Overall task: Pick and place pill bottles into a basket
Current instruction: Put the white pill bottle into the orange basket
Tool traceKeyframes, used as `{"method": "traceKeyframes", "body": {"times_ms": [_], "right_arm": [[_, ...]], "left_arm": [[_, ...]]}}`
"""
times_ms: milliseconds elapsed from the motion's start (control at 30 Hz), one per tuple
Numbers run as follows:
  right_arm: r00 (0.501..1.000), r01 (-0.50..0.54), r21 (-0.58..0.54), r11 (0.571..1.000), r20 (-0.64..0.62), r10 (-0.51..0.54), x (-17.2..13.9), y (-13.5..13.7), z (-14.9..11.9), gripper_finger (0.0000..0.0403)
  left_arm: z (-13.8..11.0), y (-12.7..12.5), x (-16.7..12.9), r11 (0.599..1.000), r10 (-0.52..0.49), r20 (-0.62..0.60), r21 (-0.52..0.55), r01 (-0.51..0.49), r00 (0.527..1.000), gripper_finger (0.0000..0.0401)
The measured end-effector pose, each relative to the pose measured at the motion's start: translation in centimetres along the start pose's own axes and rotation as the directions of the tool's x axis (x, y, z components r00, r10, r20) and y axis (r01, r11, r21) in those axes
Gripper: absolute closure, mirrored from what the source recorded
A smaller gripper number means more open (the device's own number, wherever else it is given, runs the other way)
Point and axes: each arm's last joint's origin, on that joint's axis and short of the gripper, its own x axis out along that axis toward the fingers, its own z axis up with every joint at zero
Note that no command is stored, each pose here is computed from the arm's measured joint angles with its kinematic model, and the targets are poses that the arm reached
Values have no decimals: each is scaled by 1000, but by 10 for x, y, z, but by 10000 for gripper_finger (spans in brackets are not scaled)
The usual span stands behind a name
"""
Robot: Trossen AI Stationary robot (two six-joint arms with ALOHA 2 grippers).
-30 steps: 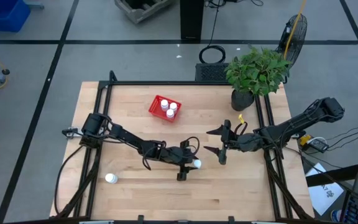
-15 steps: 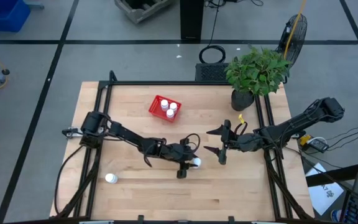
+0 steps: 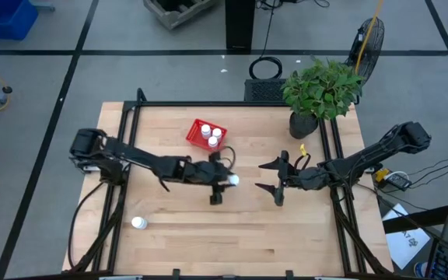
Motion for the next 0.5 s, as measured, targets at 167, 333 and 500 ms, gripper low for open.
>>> {"method": "traceKeyframes", "body": {"times_ms": [167, 333, 500], "right_arm": [[1000, -2, -2, 1000, 4, 2, 0, 0, -1, 99], [1000, -2, -15, 1000, 4, 2, 0, 0, -1, 99], [1000, -1, -21, 1000, 6, 1, 0, 0, -1, 99]], "left_arm": [[-13, 24, -33, 992, 116, 26, -44, -115, 993, 240], [-32, 51, -63, 954, 276, 98, -149, -260, 956, 240], [-58, 72, -76, 885, 431, 64, -226, -408, 900, 240]]}}
